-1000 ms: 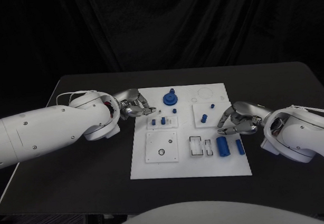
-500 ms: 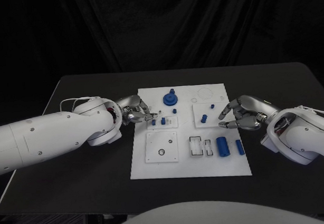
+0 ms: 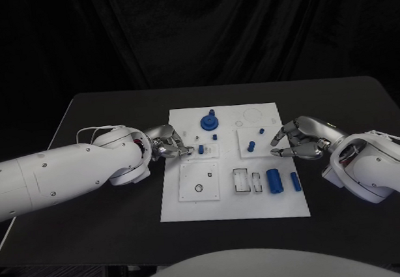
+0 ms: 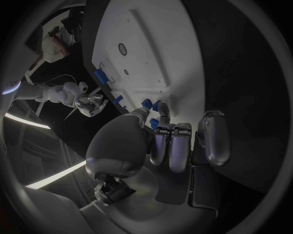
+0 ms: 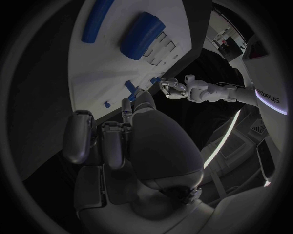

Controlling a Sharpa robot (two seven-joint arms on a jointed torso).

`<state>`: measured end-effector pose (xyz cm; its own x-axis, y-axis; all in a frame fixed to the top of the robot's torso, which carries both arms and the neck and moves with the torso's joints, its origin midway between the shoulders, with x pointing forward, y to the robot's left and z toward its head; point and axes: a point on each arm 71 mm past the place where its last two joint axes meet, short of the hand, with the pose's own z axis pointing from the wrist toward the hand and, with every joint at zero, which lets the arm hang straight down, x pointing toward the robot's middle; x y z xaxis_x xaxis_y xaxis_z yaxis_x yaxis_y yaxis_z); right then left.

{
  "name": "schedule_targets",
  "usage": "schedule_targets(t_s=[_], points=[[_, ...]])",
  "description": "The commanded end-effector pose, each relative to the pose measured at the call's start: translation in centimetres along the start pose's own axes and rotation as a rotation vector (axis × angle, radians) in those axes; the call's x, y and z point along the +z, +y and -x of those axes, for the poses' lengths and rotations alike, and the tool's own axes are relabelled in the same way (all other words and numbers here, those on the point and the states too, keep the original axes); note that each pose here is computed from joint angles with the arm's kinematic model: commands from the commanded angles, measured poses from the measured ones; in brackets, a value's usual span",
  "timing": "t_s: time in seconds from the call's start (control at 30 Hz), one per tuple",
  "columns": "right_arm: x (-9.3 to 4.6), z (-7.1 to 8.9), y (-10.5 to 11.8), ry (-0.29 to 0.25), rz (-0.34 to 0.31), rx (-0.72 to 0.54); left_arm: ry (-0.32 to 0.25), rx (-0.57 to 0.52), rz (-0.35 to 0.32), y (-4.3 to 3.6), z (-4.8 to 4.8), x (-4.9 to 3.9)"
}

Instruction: Assemble the parts on the task board

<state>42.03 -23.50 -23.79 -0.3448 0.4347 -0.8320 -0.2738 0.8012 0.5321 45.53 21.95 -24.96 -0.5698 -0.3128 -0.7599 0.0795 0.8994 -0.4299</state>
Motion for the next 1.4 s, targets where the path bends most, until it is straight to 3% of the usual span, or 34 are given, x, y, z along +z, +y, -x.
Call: schedule_targets(t_s=[0.03, 0.3, 0.93, 1.4], points=[[-0.05, -0.05, 0.0, -0.004, 0.006, -0.004, 0.017, 0.004, 0.005, -0.01, -0.37, 0.12], [-0.1, -0.11, -0.09, 0.006, 0.001, -0.005, 0.019, 0.002, 0.01, 0.25, -0.69, 0.43], [-0.13, -0.38, -0.21, 0.03, -0.014, -0.006, 0.011, -0.003, -0.02, -0.29, -1.01, 0.6], [-0.09, -0.67, -0.31, 0.048, -0.023, -0.006, 0.031, 0.004, 0.012, -0.1, -1.2, 0.79]])
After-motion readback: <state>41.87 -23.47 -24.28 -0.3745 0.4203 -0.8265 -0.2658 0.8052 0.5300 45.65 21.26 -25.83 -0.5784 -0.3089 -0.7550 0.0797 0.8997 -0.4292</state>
